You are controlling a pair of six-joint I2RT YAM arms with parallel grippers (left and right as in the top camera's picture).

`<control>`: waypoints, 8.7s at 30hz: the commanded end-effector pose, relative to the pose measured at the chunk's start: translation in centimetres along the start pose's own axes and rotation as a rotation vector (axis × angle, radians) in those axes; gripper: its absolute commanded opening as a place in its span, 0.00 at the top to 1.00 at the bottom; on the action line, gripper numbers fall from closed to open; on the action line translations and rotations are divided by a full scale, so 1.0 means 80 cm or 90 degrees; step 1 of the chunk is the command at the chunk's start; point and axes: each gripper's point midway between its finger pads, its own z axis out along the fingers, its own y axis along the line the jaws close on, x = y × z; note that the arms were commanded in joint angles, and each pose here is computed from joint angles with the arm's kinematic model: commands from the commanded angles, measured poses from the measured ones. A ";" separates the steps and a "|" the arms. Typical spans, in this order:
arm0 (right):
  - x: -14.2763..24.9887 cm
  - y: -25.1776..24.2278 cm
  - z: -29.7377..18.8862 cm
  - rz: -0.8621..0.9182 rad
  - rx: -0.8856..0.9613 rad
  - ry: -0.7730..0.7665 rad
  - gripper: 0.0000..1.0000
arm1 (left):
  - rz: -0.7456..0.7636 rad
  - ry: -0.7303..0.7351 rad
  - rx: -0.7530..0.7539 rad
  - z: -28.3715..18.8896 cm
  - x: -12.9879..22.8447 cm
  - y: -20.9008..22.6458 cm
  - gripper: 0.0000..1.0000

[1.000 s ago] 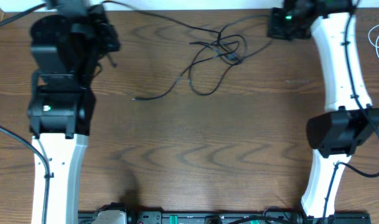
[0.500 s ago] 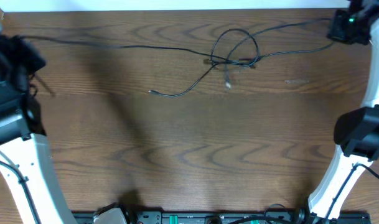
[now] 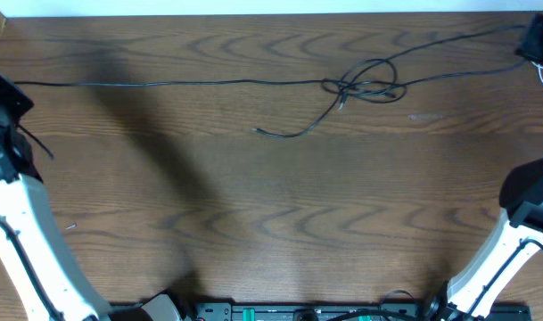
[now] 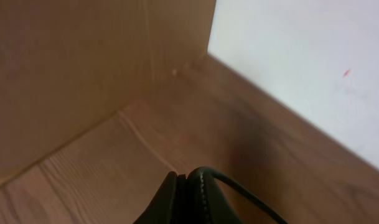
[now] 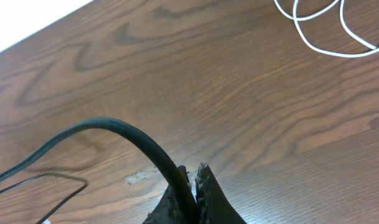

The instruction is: Untangle cables

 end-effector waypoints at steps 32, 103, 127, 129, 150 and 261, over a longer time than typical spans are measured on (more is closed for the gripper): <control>0.103 0.369 -0.253 -0.332 -0.522 -0.091 0.99 | 0.236 0.391 0.596 -0.133 0.245 -0.336 0.20; 0.078 0.239 -0.146 -0.096 -0.185 -0.034 0.99 | 0.199 0.397 0.735 -0.191 0.335 -0.513 0.93; 0.166 0.031 0.077 0.110 -0.024 0.115 0.99 | 0.017 0.024 0.518 -0.164 0.036 -0.298 0.93; 0.168 0.038 0.079 0.095 -0.040 0.117 0.99 | 0.017 0.028 0.514 -0.162 0.037 -0.297 0.93; 0.154 0.163 0.017 -0.186 -0.357 0.066 0.12 | 0.078 0.142 0.600 -0.200 0.105 -0.340 0.92; -0.040 0.108 -0.158 -0.069 -0.149 -0.322 0.99 | 0.042 0.158 0.194 -0.060 0.111 -0.199 0.92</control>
